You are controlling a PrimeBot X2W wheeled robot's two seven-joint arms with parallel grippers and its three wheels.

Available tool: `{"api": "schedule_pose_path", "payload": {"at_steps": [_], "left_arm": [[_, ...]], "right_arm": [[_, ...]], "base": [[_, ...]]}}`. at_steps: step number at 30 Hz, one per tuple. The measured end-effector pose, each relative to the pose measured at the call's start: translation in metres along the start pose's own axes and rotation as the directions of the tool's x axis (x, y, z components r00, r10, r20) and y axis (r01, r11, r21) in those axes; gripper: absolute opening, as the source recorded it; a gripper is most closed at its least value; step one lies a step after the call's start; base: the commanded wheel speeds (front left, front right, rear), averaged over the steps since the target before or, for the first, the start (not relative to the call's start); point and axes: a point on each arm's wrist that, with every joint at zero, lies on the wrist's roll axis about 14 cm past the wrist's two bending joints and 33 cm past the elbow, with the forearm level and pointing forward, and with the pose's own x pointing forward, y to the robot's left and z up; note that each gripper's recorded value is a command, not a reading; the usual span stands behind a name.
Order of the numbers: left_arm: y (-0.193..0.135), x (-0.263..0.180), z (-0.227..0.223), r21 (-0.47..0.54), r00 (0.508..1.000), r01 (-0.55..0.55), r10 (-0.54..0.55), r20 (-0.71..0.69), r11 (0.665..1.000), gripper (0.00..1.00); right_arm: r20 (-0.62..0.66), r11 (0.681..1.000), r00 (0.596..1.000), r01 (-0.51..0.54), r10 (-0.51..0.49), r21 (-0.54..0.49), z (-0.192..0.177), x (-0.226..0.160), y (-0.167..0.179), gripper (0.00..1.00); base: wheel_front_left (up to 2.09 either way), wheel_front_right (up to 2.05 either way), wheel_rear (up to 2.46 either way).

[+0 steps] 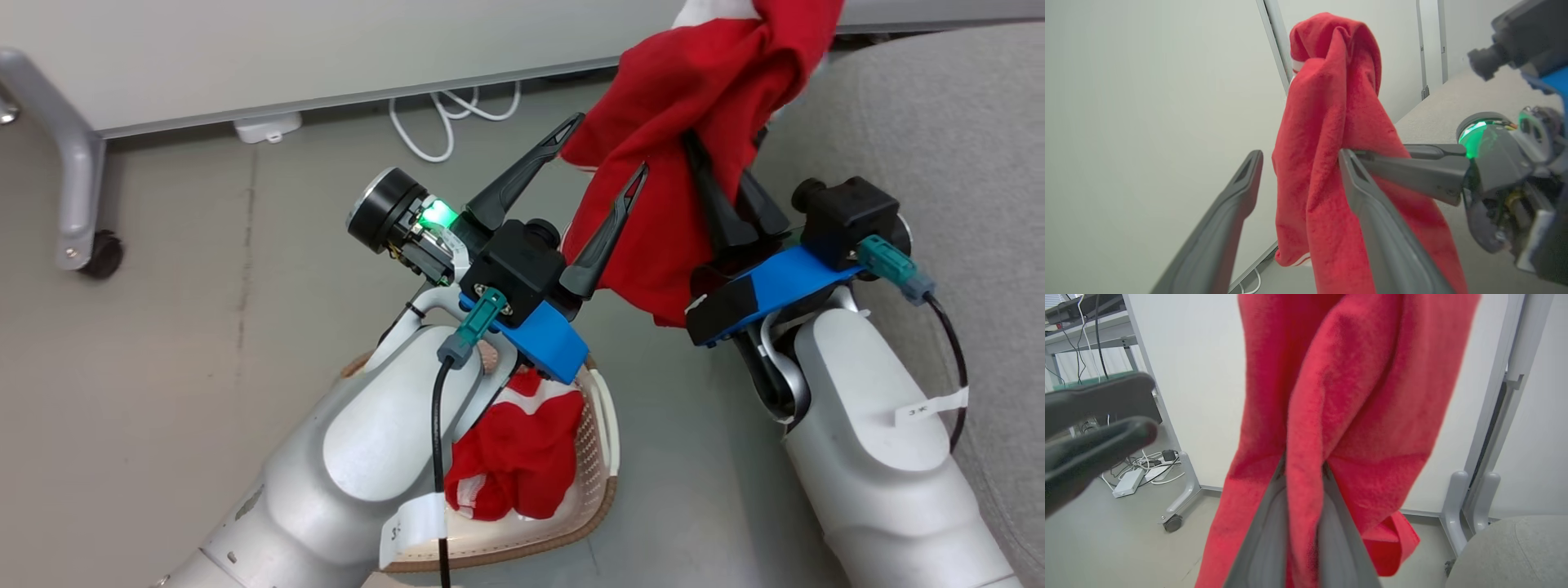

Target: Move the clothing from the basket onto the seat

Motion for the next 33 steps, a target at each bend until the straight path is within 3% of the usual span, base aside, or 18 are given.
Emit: {"api": "schedule_pose_path", "payload": {"at_steps": [8, 17, 26, 33], "left_arm": [[-0.041, 0.02, -0.011, -0.04, 0.992, 0.126, -0.126, 0.007, 0.991, 1.0], [-0.087, 0.037, -0.021, -0.082, 0.966, 0.259, -0.258, 0.023, 0.962, 1.0], [-0.126, 0.045, -0.027, -0.114, 0.93, 0.367, -0.365, 0.04, 0.923, 1.0], [-0.157, 0.045, -0.03, -0.135, 0.892, 0.451, -0.448, 0.055, 0.882, 1.0]], "right_arm": [[0.023, 0.985, 0.986, 0.168, -0.168, -0.046, 0.011, -0.025, -0.062, 0.0], [0.049, 0.931, 0.937, 0.349, -0.345, -0.108, 0.023, -0.067, -0.125, 0.0], [0.078, 0.82, 0.835, 0.55, -0.545, -0.159, 0.035, -0.132, -0.186, 0.0], [0.093, 0.741, 0.764, 0.643, -0.639, -0.195, 0.041, -0.173, -0.212, 0.0]], "base": [[0.0, 0.0, 0.0], [0.0, 0.0, 0.0], [0.0, 0.0, 0.0], [0.0, 0.0, 0.0]]}}
